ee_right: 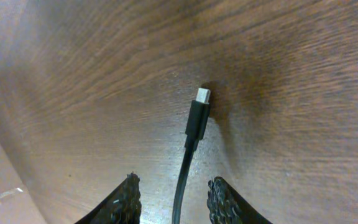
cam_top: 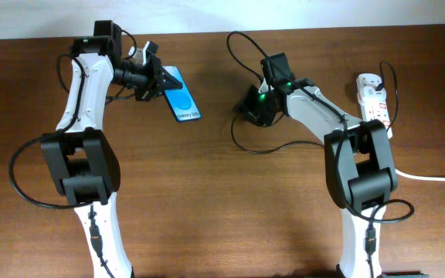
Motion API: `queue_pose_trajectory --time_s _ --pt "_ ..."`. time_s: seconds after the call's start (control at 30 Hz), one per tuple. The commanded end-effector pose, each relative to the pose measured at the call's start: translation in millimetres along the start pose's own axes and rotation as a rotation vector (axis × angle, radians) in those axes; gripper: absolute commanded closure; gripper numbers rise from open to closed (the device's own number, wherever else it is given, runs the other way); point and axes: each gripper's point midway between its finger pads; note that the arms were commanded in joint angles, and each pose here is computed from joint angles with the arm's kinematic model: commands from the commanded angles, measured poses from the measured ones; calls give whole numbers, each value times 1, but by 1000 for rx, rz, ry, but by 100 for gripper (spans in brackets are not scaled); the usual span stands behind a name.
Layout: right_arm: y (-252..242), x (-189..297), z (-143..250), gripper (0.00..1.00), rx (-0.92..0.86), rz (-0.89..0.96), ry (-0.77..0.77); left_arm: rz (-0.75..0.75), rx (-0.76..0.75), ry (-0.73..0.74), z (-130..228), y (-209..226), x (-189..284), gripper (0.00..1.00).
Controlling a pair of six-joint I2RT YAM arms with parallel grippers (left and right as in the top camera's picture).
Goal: Plug charger to phone and switch on socket
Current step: 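Grasp the black cable's USB-C end with the right gripper, then bring the connector up under the phone's bottom port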
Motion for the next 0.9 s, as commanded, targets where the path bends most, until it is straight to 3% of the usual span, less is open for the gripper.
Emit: queue_pose_trajectory --time_s 0.0,0.13,0.27,0.37,0.5,0.67,0.87 --pt "1 -20 4 62 -5 -38 52 42 -17 7 1 -9 2 100" --pt "2 -35 0 62 -25 -80 55 41 -17 6 1 -9 2 100" --pt "-1 -36 -2 72 -26 -71 46 42 -17 6 1 -9 2 100" --pt "0 -36 -2 96 -14 -77 48 41 -18 6 1 -9 2 100" --pt "22 -19 0 96 163 -156 53 42 -18 6 1 -9 2 100" --pt "95 97 8 96 507 -485 40 167 -78 32 6 -30 5 100" --pt "114 242 68 96 732 -507 -51 451 -191 82 20 -76 19 100"
Point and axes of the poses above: each gripper's point midway between its finger pads, its own x axis back along the fingers, its own y axis along the line the jaws close on, z = x × y, and after that the axes turned 2 degrees about x, right-handed
